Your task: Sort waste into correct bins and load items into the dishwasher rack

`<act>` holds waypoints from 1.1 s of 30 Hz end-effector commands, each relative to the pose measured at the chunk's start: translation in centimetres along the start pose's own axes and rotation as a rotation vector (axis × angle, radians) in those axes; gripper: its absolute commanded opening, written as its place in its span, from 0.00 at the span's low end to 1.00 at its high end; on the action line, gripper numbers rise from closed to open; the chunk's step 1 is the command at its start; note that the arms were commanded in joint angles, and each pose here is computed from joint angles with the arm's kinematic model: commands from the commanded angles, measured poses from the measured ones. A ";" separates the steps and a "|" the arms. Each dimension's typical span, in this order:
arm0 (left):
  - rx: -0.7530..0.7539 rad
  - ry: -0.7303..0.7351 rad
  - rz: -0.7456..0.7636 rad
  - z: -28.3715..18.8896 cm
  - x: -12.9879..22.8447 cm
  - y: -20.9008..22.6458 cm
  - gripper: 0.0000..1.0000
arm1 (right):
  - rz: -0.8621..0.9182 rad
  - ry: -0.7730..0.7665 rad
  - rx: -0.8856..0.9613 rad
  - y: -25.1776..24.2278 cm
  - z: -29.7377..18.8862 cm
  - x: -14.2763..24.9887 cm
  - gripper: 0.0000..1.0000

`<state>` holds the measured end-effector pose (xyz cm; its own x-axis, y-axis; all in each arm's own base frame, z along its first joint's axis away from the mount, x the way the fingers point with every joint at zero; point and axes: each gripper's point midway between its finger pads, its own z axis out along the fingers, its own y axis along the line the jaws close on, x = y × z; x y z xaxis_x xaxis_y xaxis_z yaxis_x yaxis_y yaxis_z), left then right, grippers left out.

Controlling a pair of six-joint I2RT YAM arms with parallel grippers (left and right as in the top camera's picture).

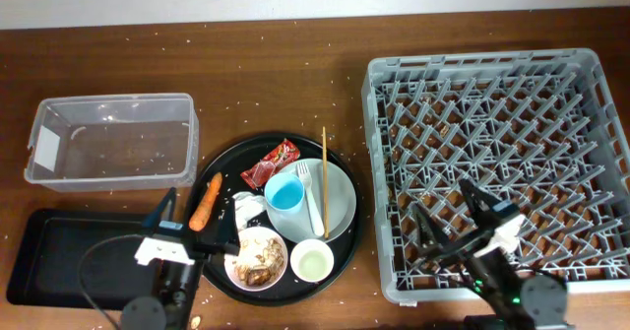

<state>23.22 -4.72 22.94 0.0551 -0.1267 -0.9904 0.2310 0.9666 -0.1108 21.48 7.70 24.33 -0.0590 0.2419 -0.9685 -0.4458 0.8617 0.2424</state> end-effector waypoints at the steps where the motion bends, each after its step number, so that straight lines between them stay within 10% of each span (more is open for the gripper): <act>1: 0.007 0.109 0.005 -0.6 -5.2 -1.0 0.99 | 0.037 0.040 0.021 1.9 -0.7 -6.4 0.98; 11: 0.043 0.826 -0.115 6.7 -9.0 -2.9 0.99 | 0.212 0.821 0.147 -0.1 4.4 -8.6 0.99; 14: 0.051 1.101 -0.161 5.1 -3.3 -3.5 0.92 | 0.295 0.969 0.116 1.2 3.1 -5.6 0.99; 16: 0.095 1.304 -0.120 4.4 2.9 -5.3 0.66 | 0.312 0.990 0.122 2.5 2.0 -4.9 0.99; 25: 0.065 1.505 -0.033 8.3 19.1 -5.7 0.32 | 0.337 1.123 0.273 2.5 -0.6 -2.7 0.99; 27: 0.074 1.480 -0.037 9.0 18.2 -6.0 0.00 | 0.336 1.123 0.275 2.5 -0.5 -2.7 0.99; 33: 0.324 1.195 -0.226 11.6 4.2 -9.5 0.00 | 0.430 1.200 0.214 2.2 0.7 3.4 0.98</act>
<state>33.21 -15.37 15.40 -0.9270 0.1871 -0.3250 0.2758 0.9273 -0.2530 20.89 8.60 22.74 -0.9631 0.1085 -0.2462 0.0167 0.9375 0.3476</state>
